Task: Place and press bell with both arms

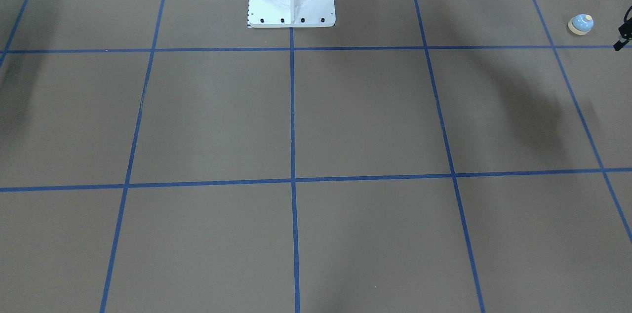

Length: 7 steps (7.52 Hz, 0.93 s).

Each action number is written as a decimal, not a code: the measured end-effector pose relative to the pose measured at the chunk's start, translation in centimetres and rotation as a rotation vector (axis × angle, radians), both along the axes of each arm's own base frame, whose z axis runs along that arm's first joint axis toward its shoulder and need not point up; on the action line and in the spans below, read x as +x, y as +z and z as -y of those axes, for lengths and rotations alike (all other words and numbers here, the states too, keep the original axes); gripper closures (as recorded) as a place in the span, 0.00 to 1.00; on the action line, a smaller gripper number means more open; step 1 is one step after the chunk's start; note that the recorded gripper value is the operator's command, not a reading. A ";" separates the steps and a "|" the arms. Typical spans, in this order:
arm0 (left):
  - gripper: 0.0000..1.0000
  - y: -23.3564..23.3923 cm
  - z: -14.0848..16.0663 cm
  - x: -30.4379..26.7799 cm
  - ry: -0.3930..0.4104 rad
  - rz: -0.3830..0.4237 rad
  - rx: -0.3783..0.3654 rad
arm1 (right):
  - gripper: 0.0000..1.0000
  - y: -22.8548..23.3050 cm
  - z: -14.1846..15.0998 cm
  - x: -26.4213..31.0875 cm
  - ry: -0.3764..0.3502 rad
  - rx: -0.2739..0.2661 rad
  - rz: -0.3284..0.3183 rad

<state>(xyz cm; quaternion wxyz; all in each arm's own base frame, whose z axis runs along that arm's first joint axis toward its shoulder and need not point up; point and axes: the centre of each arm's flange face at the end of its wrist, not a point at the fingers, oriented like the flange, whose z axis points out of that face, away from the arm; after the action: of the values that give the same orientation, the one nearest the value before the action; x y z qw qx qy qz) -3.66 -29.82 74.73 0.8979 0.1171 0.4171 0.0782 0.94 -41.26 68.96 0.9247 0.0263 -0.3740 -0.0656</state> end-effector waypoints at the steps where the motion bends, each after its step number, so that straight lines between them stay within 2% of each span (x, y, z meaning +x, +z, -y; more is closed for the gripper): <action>1: 0.00 0.5 -1.4 0.3 0.011 -0.010 -0.018 | 0.00 0.0 0.0 0.0 -0.001 0.000 0.000; 3: 0.00 1.8 -3.5 1.5 0.039 0.022 -0.078 | 0.00 0.0 0.0 0.0 -0.001 0.000 0.000; 5: 0.00 2.2 -4.0 5.1 0.081 0.050 -0.194 | 0.00 0.3 -0.3 0.0 -0.002 -0.005 0.000; 7: 0.00 3.1 -5.3 7.5 0.135 0.092 -0.252 | 0.00 0.3 -0.4 0.0 -0.003 -0.006 0.000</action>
<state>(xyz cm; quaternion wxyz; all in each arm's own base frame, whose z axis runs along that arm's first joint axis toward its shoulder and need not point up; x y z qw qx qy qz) 3.80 -24.51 77.80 0.9163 -0.0289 0.3890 0.0908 0.94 -40.85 69.30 0.9247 0.0230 -0.3743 -0.0656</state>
